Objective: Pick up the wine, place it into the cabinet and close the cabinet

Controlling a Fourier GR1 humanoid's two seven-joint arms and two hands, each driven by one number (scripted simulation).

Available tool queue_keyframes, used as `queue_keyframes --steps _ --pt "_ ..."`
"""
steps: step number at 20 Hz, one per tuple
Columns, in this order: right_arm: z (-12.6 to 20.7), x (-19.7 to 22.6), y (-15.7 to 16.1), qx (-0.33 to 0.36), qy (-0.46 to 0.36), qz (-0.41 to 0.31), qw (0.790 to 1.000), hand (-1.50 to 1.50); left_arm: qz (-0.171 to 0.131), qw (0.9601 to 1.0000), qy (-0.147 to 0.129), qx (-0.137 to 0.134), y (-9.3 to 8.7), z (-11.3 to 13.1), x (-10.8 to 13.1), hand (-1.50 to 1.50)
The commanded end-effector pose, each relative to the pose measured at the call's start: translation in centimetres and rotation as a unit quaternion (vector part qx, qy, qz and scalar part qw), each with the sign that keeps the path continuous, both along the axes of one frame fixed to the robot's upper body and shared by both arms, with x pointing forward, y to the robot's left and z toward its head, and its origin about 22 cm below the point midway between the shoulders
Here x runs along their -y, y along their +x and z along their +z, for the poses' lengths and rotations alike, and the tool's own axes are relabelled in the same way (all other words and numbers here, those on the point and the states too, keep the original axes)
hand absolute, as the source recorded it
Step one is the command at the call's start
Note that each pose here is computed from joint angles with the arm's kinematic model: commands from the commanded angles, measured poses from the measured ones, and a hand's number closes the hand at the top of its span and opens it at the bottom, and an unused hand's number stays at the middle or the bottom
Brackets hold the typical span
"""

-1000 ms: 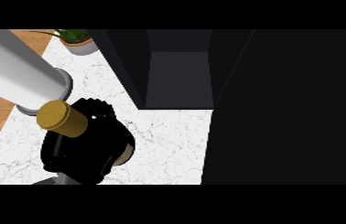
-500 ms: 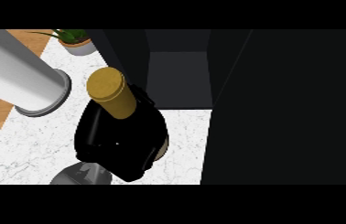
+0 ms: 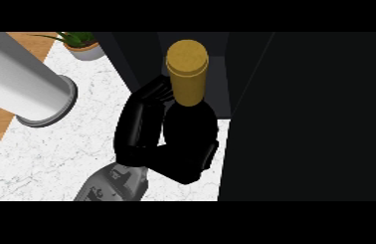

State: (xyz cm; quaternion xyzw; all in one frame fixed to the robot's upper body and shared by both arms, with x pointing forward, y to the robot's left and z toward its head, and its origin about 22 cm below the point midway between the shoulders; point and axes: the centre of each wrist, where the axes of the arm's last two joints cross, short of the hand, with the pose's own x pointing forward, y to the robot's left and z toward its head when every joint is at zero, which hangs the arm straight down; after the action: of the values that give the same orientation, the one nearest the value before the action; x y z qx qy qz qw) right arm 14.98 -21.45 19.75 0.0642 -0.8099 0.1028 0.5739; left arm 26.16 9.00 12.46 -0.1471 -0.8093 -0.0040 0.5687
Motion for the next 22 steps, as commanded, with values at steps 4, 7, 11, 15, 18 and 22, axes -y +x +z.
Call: queue_keyframes --steps 4,7,11,15,18,22 --pt "1.0 0.4 -2.0 0.009 0.014 0.018 1.0 -1.5 0.025 0.9996 0.006 -0.008 0.8 0.1 3.1 1.5" --pt "1.5 0.3 -2.6 0.017 0.013 0.029 0.999 -1.5 0.045 0.9988 0.018 0.008 3.5 1.1 3.2 1.5" --pt "2.5 0.6 -1.5 0.025 0.003 0.021 0.999 -1.5 0.047 0.9986 0.022 0.012 2.0 0.9 4.5 1.5" --pt "1.8 1.2 -2.5 0.019 -0.001 0.026 0.999 -1.5 0.049 0.9986 0.015 -0.012 3.5 -2.0 3.3 1.5" --pt "2.1 0.0 -3.0 0.014 0.007 0.019 1.0 -1.5 0.062 0.9979 0.002 -0.017 3.9 -1.3 4.5 1.5" --pt "1.6 1.2 -1.9 0.012 0.006 0.018 1.0 -1.5 0.07 0.9972 -0.018 -0.015 3.8 -3.4 3.4 1.5"
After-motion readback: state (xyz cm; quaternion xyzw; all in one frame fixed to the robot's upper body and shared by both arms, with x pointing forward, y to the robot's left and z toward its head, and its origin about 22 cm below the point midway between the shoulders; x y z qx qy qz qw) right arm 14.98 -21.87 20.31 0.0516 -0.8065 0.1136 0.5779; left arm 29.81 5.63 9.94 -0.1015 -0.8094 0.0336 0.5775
